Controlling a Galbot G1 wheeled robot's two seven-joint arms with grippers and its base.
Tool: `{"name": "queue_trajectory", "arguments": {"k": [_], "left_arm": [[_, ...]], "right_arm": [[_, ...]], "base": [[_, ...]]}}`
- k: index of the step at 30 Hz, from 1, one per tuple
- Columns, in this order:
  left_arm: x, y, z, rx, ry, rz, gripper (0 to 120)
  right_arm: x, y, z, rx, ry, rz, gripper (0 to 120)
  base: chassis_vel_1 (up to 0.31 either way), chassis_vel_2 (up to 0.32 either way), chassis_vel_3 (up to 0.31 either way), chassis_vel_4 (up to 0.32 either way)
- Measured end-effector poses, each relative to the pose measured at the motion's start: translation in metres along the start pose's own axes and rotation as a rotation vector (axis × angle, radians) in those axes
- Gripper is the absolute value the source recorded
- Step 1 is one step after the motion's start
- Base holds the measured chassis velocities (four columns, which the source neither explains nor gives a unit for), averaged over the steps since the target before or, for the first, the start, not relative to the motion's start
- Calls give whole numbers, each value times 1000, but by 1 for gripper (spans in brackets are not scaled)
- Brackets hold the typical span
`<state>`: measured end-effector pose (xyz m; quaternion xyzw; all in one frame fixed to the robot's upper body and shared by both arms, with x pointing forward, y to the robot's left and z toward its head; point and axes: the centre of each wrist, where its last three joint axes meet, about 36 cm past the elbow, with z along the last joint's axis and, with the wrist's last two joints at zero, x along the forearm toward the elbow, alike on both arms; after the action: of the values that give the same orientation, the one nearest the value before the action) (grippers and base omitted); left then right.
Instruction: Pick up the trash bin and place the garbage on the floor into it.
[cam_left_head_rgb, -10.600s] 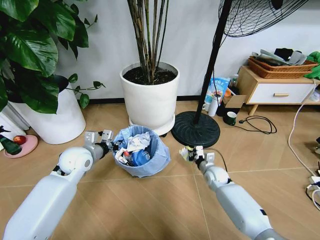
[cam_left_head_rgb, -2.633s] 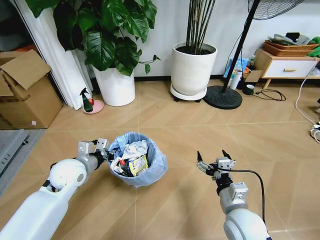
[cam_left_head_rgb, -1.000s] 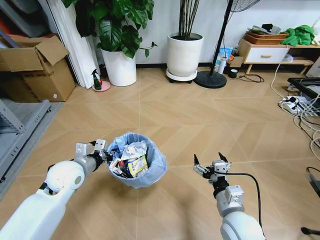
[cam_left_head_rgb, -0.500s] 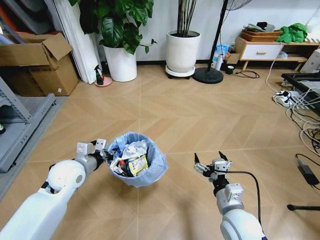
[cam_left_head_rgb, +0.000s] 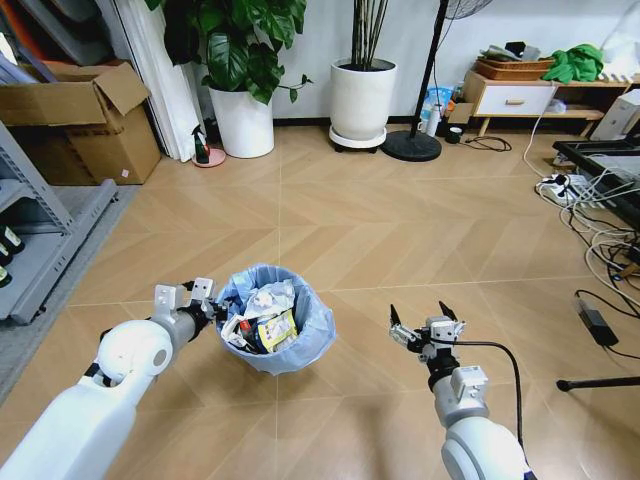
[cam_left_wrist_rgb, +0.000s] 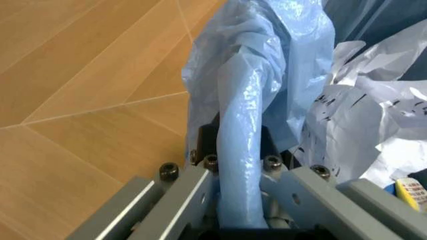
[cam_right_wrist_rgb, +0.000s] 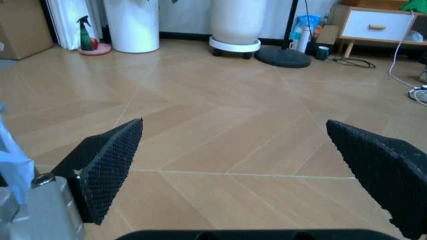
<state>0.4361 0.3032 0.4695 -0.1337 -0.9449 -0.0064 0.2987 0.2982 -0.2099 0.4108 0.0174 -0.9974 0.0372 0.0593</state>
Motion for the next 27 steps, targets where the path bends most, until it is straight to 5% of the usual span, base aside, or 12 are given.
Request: {"name": "queue_trajectory", "arguments": {"k": [16, 27], "left_arm": [[6, 10, 43, 128, 70, -184, 0], [-14, 24, 66, 188, 131, -255, 0]], "right_arm": [[-10, -12, 1, 12, -5, 7, 100], [-17, -14, 1, 10, -6, -6, 100]], "base": [[0, 0, 0, 0], [0, 0, 0, 0]]}}
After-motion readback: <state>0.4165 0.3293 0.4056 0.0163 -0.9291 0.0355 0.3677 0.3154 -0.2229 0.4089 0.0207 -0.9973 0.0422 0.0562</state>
